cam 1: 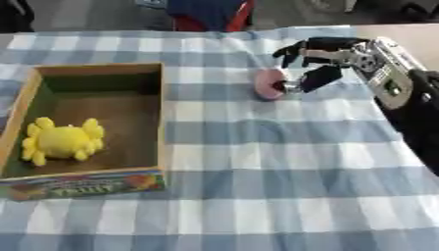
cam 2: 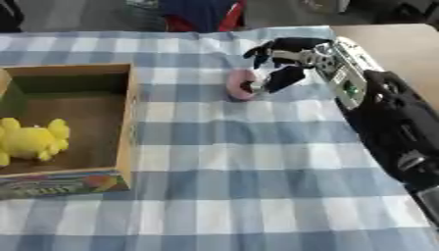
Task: Pick up objects on the table and place them in the box.
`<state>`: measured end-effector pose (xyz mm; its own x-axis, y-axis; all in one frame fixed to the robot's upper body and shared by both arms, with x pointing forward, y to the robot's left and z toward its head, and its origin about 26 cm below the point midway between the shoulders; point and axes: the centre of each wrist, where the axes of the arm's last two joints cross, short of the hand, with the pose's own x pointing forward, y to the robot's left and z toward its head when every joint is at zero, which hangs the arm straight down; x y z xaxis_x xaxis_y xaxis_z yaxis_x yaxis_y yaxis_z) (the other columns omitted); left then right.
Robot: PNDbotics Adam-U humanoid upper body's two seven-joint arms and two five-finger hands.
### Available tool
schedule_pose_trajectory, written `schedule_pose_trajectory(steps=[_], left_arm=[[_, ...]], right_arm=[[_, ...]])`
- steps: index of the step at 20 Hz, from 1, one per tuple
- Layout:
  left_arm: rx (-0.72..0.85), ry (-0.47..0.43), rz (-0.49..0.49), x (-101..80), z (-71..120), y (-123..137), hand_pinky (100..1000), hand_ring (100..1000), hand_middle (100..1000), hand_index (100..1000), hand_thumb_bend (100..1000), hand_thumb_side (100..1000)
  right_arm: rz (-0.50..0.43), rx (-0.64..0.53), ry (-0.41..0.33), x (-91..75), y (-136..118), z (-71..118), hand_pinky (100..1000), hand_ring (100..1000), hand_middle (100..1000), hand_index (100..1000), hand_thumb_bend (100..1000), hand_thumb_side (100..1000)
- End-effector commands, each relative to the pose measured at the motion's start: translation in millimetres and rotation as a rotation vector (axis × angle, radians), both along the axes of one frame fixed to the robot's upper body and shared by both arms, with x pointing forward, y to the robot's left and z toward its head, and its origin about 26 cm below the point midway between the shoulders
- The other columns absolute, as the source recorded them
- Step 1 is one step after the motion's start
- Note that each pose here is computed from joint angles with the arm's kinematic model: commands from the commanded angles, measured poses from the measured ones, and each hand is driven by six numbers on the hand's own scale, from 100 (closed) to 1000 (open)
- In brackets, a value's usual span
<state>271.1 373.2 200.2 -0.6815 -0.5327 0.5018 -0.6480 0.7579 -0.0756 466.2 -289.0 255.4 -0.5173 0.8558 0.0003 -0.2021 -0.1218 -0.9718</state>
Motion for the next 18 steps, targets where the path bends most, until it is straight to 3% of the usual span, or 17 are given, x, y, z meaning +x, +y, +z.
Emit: schedule_pose_trajectory(steps=[1, 15, 18], left_arm=[[0.031, -0.029, -0.001, -2.5, 11.2, 0, 364, 594, 537, 811, 425, 564], [0.031, -0.030, -0.010, -1.8, 11.1, -1, 363, 592, 537, 810, 424, 564], [0.030, -0.030, -0.010, -1.7, 11.2, -1, 363, 592, 537, 810, 422, 564]], right_arm=[[-0.019, -0.037, -0.030, 1.8, -3, 10.9, 729, 884, 778, 1000, 361, 794], [-0.034, -0.107, -0.014, 15.2, -1, -12.5, 717, 881, 752, 997, 364, 798], [-0.032, -0.099, -0.017, 15.4, 0, -12.8, 710, 873, 726, 942, 332, 796]])
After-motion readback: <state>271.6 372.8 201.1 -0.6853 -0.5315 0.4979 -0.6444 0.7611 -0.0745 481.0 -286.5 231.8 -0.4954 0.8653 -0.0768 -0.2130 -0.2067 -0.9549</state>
